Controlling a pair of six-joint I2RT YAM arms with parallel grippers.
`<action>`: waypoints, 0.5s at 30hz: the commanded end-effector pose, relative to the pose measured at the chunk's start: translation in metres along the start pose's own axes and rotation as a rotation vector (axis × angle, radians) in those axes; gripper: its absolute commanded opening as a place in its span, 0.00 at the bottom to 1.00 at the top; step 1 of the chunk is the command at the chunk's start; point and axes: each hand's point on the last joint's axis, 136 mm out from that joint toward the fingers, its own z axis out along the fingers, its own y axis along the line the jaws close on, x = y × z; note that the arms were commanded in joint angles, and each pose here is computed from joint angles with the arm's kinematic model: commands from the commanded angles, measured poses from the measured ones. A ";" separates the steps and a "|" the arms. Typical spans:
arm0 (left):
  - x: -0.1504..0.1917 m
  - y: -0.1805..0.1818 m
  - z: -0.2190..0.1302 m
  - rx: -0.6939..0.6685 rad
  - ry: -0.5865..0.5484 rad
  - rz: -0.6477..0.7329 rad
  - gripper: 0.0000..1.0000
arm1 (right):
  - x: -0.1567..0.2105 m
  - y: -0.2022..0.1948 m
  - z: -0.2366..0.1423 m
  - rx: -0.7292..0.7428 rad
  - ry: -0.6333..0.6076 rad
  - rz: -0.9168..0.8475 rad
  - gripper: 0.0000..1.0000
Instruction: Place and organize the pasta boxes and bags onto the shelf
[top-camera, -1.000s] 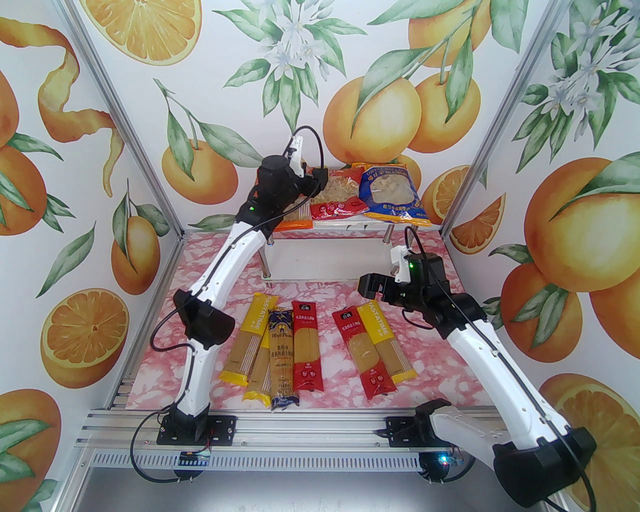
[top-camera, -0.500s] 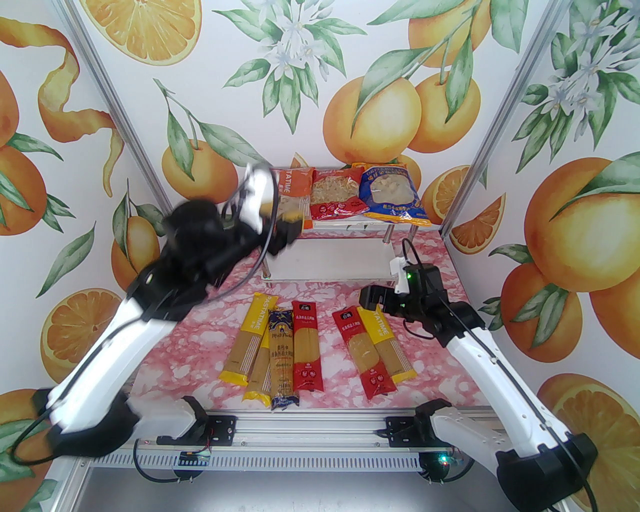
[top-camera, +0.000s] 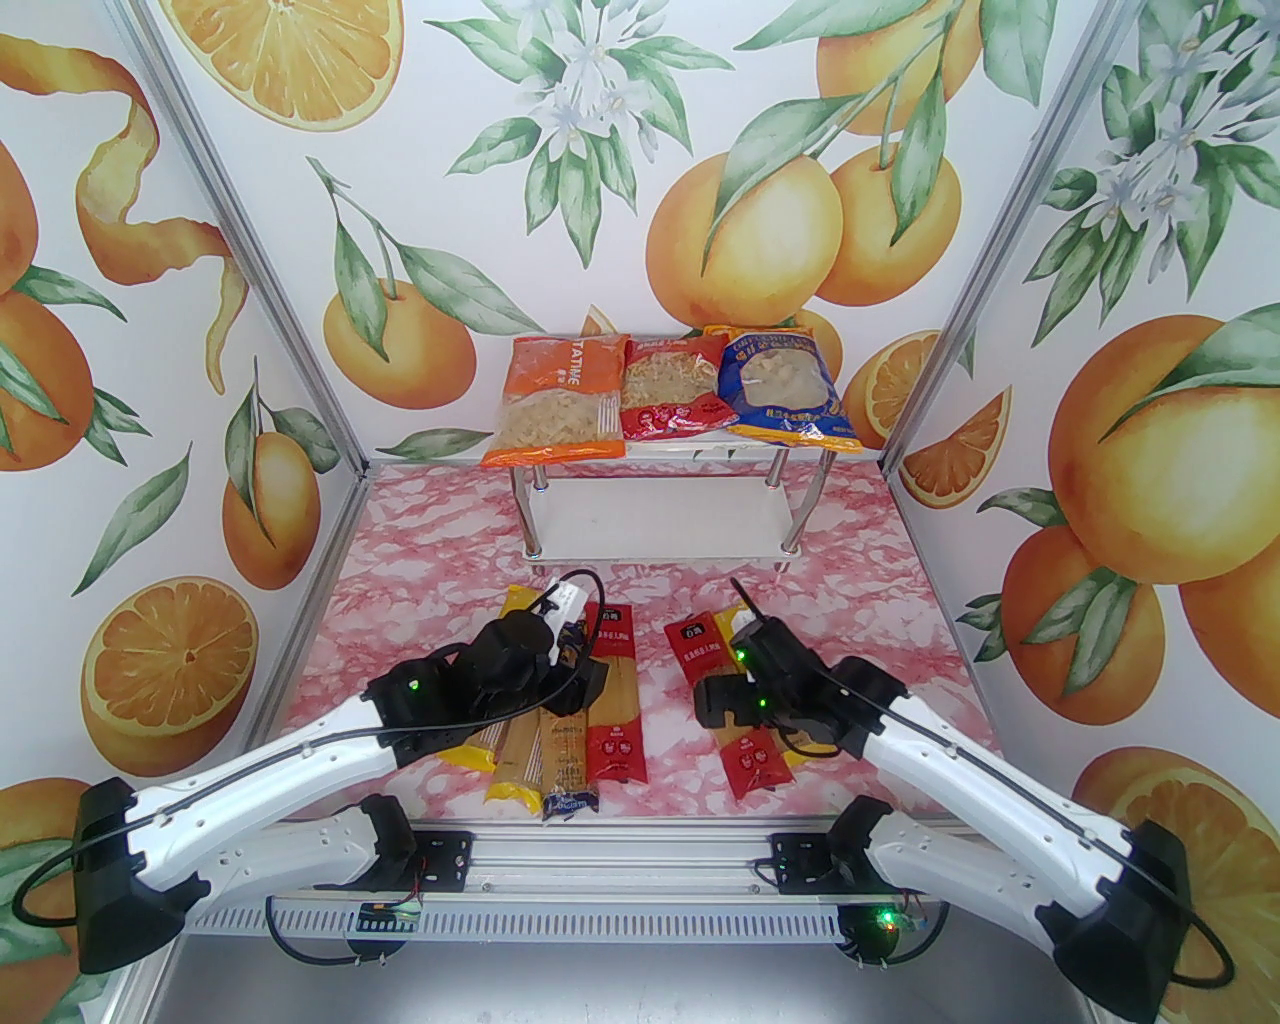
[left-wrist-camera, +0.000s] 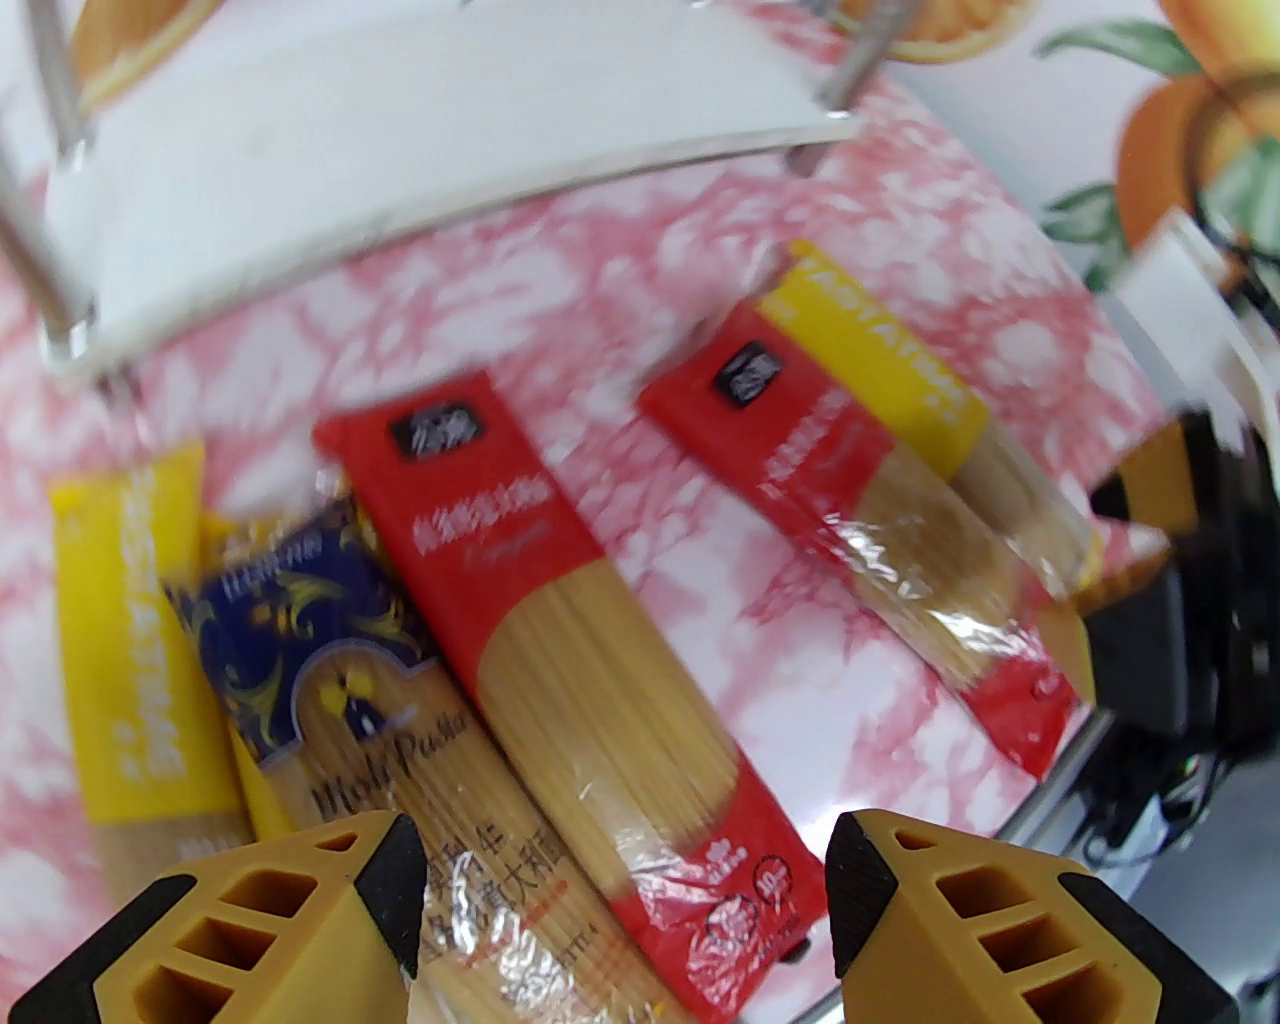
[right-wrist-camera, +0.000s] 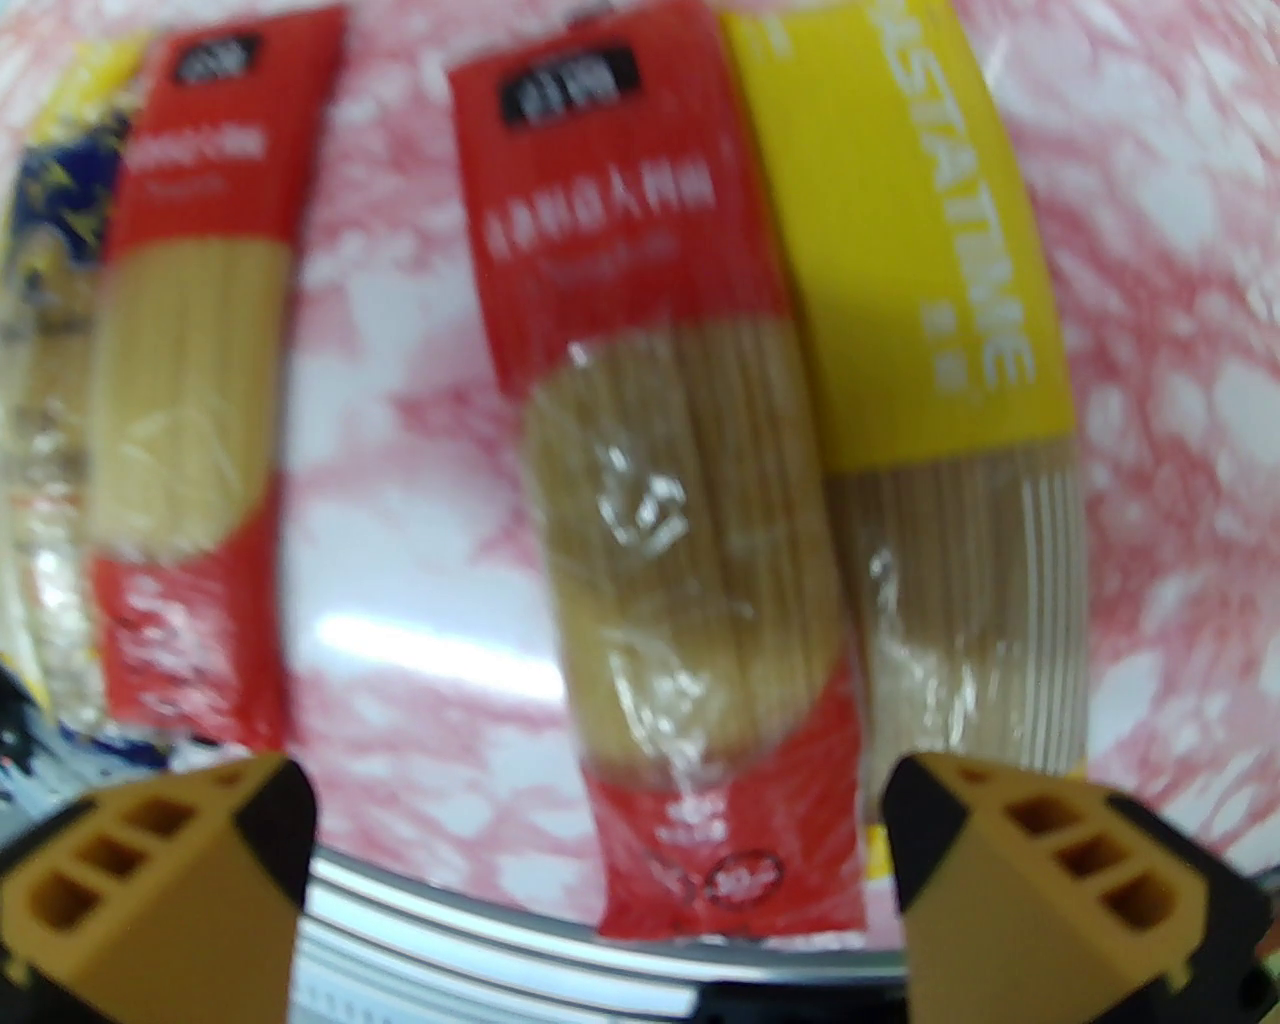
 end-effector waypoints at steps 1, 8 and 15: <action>-0.024 -0.013 -0.004 0.153 -0.118 -0.167 0.72 | 0.005 -0.009 0.010 0.066 0.009 0.037 1.00; -0.031 0.005 -0.014 0.105 -0.140 -0.152 0.73 | 0.019 -0.017 0.029 0.128 0.083 0.027 1.00; -0.036 0.018 -0.018 0.092 -0.154 -0.177 0.73 | 0.028 -0.016 0.046 0.145 0.152 0.024 1.00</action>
